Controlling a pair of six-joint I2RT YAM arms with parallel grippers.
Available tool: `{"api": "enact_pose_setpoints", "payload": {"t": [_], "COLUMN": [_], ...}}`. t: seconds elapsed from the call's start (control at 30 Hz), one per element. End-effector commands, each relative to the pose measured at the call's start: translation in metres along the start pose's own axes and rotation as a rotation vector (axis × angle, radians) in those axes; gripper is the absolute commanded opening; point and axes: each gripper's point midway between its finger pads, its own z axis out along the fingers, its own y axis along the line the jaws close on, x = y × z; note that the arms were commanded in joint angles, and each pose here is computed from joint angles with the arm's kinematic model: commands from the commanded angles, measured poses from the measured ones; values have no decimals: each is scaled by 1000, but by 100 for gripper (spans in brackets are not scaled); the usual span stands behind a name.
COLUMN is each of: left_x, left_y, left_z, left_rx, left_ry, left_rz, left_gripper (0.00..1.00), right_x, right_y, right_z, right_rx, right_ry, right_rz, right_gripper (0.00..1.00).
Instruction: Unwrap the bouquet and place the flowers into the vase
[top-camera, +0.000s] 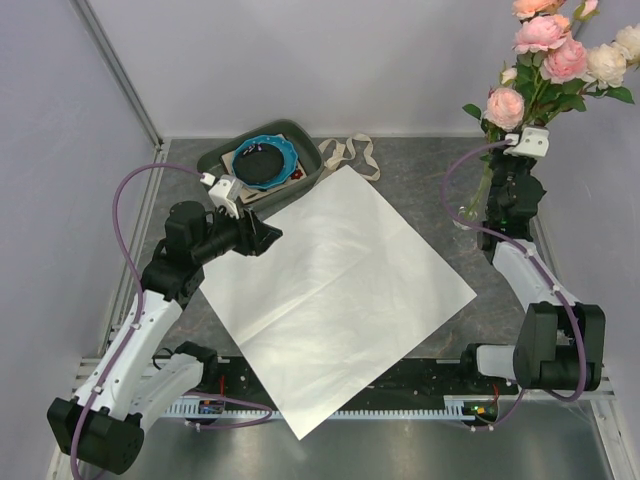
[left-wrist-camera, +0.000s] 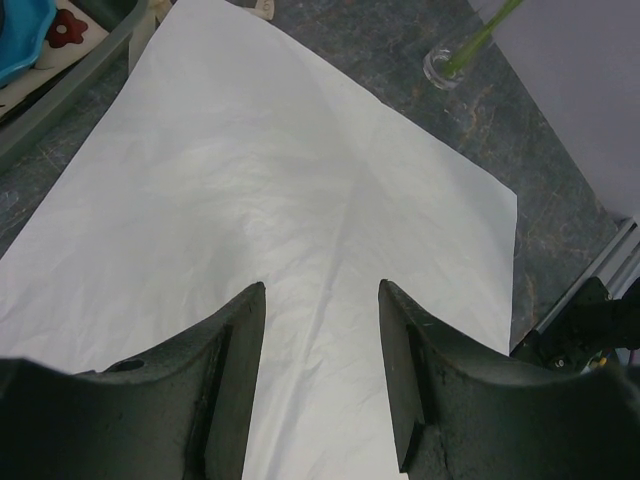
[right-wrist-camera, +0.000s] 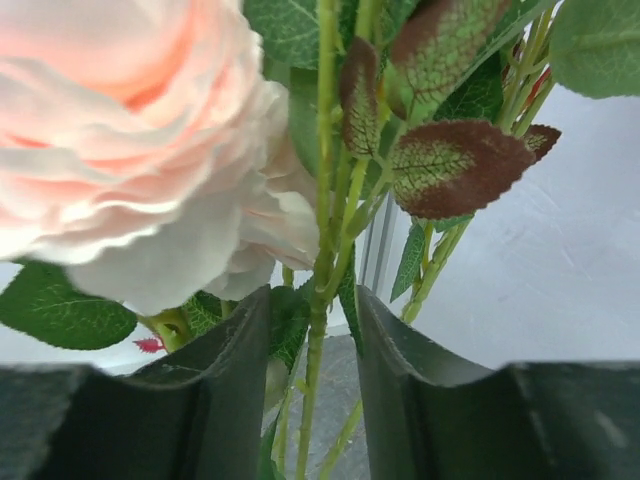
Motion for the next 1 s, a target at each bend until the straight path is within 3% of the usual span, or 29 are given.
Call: {"api": "enact_pose_setpoints", "payload": {"t": [0.0, 0.17, 0.47, 0.73, 0.9, 0.97], "left_x": [-10, -10, -11, -5, -5, -5], "left_y": [-8, -11, -15, -16, -12, -11], "left_z": [-3, -4, -7, -4, -4, -4], "left_rx": [47, 60, 76, 90, 73, 65], "left_ry": [-46, -48, -56, -37, -41, -41], "left_rz": [51, 49, 53, 36, 37, 41], "left_gripper": [56, 56, 56, 56, 56, 56], "right_x": [-23, -26, -21, 10, 65, 81], "right_y": [-4, -6, -20, 5, 43, 67], "right_z": [-8, -13, -46, -109, -167, -195], "right_rx": [9, 14, 115, 141, 37, -86], "right_ry": [-36, -27, 72, 310, 608, 734], "right_rz": [26, 27, 130, 360, 362, 335], "right_gripper": [51, 61, 97, 98, 98, 98]}}
